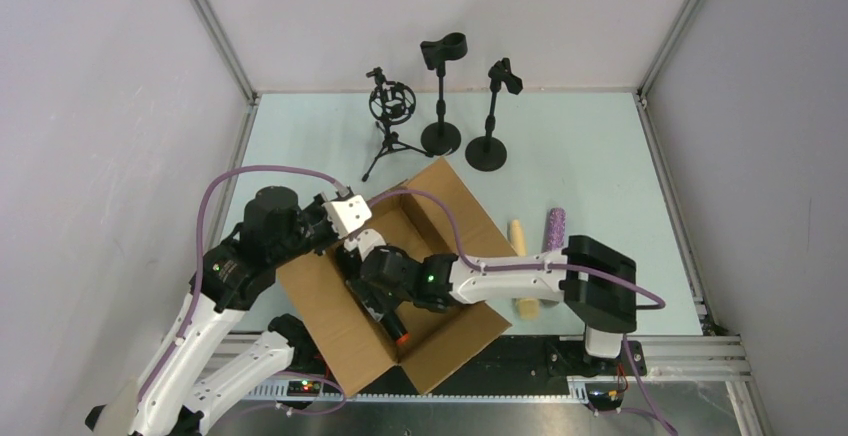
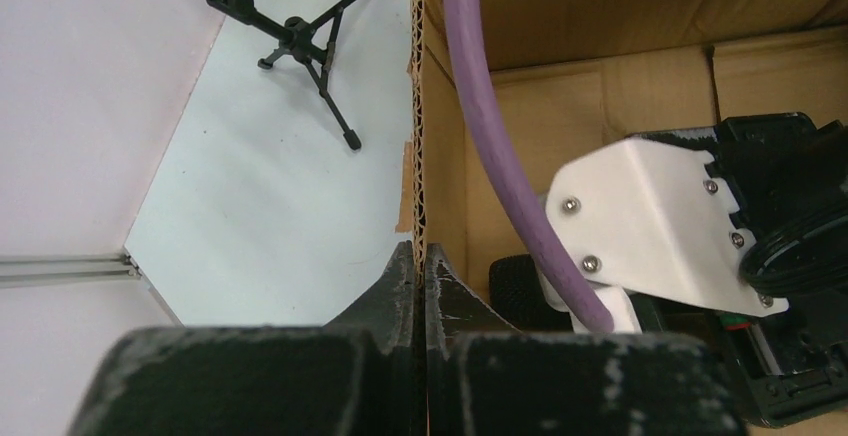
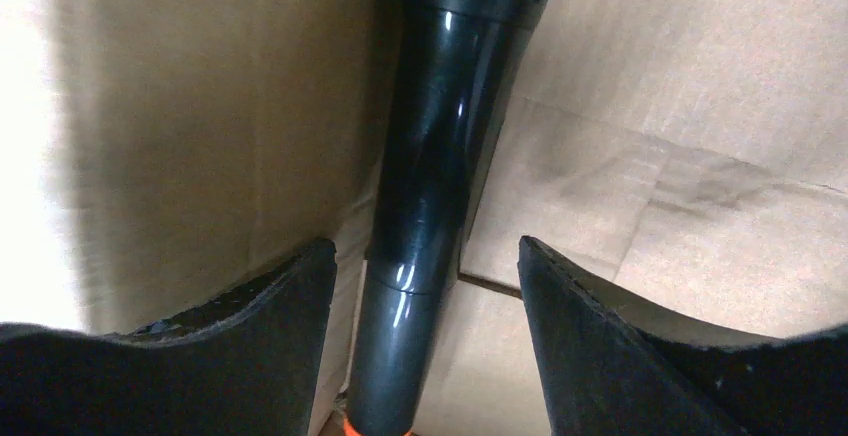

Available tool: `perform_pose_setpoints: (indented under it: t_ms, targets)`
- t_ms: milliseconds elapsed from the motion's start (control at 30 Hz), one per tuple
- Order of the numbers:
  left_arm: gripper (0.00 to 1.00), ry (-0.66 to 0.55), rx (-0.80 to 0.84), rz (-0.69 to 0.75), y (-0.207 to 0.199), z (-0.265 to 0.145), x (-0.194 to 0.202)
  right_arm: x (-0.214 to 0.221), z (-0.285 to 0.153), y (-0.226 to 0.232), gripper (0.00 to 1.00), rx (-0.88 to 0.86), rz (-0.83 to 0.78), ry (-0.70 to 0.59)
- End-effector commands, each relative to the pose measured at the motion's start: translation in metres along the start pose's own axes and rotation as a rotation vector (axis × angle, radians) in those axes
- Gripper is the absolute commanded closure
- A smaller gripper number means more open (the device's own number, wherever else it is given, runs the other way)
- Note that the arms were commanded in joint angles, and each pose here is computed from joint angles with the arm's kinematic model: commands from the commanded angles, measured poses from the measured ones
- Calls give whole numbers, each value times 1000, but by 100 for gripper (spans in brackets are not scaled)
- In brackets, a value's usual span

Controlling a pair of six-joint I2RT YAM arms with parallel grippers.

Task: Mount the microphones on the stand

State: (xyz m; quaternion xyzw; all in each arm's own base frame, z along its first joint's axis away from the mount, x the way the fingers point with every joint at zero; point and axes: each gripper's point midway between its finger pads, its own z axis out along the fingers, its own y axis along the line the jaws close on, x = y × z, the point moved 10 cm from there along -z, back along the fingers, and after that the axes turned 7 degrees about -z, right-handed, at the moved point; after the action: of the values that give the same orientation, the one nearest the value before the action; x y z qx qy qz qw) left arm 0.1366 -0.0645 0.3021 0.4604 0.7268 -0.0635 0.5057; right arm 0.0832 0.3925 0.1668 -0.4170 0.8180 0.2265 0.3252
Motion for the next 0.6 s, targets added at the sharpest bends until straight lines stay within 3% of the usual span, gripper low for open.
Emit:
perform_pose_setpoints:
  t_ms: [0,167,300,567]
  targets:
    - [100,-74,-45,12,6,-6,-13,5,12,6,28,28,-7,-15]
    - [100,-75,-44,7,7,-5,-15,14,25,6,30,43,-14,3]
    - [100,-75,-43,2,7,-5,-16,16,31,2,37,86,-6,-2]
    - [100,-38,-60,15,7,-1,-9,5,19,-7,71,168,-20,-48]
